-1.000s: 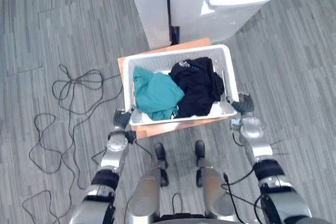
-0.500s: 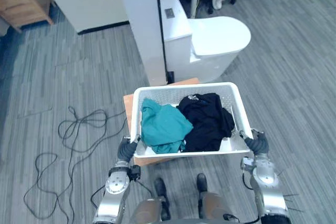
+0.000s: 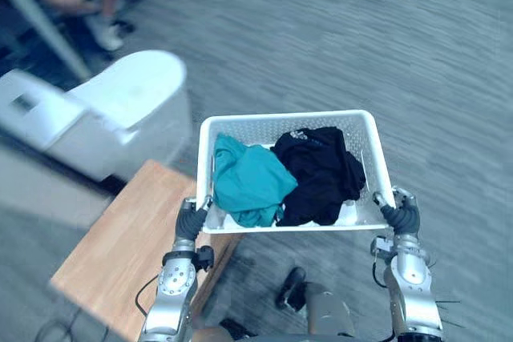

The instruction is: Pick up the laundry basket with both hands and put the clothes into the washing machine.

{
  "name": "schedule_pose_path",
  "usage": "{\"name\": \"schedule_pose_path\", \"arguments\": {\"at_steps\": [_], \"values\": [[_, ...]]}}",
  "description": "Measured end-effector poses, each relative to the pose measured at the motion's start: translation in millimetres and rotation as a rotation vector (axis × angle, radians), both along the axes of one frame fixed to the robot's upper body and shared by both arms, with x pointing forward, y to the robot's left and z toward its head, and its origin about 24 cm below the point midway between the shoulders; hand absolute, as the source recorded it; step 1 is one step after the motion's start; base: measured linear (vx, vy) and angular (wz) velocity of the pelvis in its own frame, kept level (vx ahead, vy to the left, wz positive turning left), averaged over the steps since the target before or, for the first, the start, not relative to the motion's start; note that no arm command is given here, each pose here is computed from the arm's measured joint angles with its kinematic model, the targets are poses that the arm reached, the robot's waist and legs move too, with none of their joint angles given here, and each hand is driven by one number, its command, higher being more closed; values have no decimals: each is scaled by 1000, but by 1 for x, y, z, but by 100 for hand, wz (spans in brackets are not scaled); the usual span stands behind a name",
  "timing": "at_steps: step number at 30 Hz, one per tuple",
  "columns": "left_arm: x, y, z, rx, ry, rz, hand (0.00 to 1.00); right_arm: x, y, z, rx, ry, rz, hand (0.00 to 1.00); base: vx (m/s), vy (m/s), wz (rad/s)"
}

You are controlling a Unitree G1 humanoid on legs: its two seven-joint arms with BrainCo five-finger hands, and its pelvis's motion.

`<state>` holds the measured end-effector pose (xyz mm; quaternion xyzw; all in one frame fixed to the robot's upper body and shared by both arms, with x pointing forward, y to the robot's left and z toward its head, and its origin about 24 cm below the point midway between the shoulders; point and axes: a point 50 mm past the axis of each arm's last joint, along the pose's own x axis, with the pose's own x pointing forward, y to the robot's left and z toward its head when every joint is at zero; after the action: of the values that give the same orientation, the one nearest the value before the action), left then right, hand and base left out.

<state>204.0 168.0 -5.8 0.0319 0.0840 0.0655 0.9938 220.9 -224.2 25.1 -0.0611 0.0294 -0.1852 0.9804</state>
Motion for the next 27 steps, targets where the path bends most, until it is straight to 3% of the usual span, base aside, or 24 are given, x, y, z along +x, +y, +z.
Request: {"name": "schedule_pose_path", "arguments": {"at_steps": [5,12,19,27], "values": [[-18,-3,-15,-47,69,61,100,0,-1,0,-41,19,27,100,263,82,-162],[-19,-3,-14,-71,65,93,100,0,0,1,-67,22,39,100,357,198,-57],[-21,-3,-14,-62,82,76,100,-3,3,-8,-58,60,27,100,580,244,9],[-10,-7,-12,-18,70,2,100,-8,-3,-14,-40,84,-24,100,550,-9,30]]}}
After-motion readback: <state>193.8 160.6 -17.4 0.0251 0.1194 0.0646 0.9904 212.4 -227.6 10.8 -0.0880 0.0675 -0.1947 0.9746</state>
